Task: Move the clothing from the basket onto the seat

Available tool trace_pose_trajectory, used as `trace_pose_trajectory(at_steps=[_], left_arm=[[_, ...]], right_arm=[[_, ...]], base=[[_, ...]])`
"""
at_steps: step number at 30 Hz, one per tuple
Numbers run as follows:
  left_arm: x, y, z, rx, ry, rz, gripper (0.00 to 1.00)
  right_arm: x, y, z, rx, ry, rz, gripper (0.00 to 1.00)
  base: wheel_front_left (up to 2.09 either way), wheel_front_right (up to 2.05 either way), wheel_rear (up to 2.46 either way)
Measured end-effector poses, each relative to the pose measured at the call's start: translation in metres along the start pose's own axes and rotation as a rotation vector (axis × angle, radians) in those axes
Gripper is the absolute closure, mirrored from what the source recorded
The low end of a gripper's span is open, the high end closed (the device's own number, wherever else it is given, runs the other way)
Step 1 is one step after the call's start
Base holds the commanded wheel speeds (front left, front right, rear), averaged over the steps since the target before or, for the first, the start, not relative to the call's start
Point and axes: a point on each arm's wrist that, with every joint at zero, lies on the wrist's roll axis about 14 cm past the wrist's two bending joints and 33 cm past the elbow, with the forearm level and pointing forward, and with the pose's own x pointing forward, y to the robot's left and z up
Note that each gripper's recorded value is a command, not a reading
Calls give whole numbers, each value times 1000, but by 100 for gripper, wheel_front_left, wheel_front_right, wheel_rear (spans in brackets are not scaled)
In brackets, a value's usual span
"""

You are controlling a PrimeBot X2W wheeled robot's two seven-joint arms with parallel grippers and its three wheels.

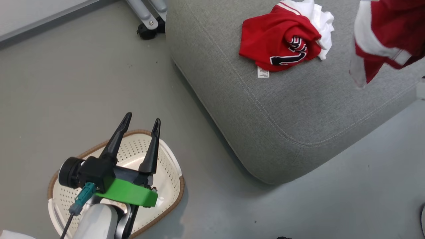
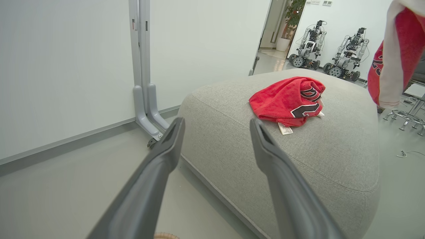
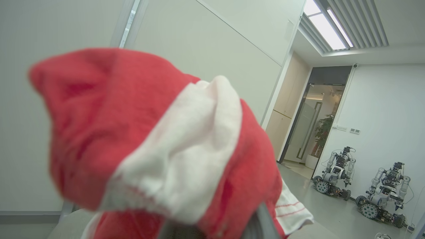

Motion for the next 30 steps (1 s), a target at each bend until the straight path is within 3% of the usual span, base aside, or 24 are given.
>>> trace_pose_trajectory(at_steps=[7, 11, 16, 19, 23, 30], left_arm=[[12, 32, -11, 9, -10, 0, 0], [14, 53, -31, 17, 18, 12, 0], [10, 72, -61, -2, 69, 30, 0], [7, 82, -73, -14, 87, 46, 0], [1, 95, -85, -24, 104, 74, 0], [-15, 113, -106, -37, 151, 125, 0]], right_arm=[[65, 7, -4, -43, -67, -5, 100], [91, 8, -33, 7, -37, -55, 100], [110, 26, -90, -17, 80, -41, 100], [110, 44, -131, -34, 175, -9, 100], [95, 91, -194, -114, 341, 145, 100], [59, 127, -267, -68, 542, 178, 100]], base=[[0, 0, 0], [0, 0, 0], [0, 0, 0], [0, 0, 0], [0, 0, 0], [0, 0, 0]])
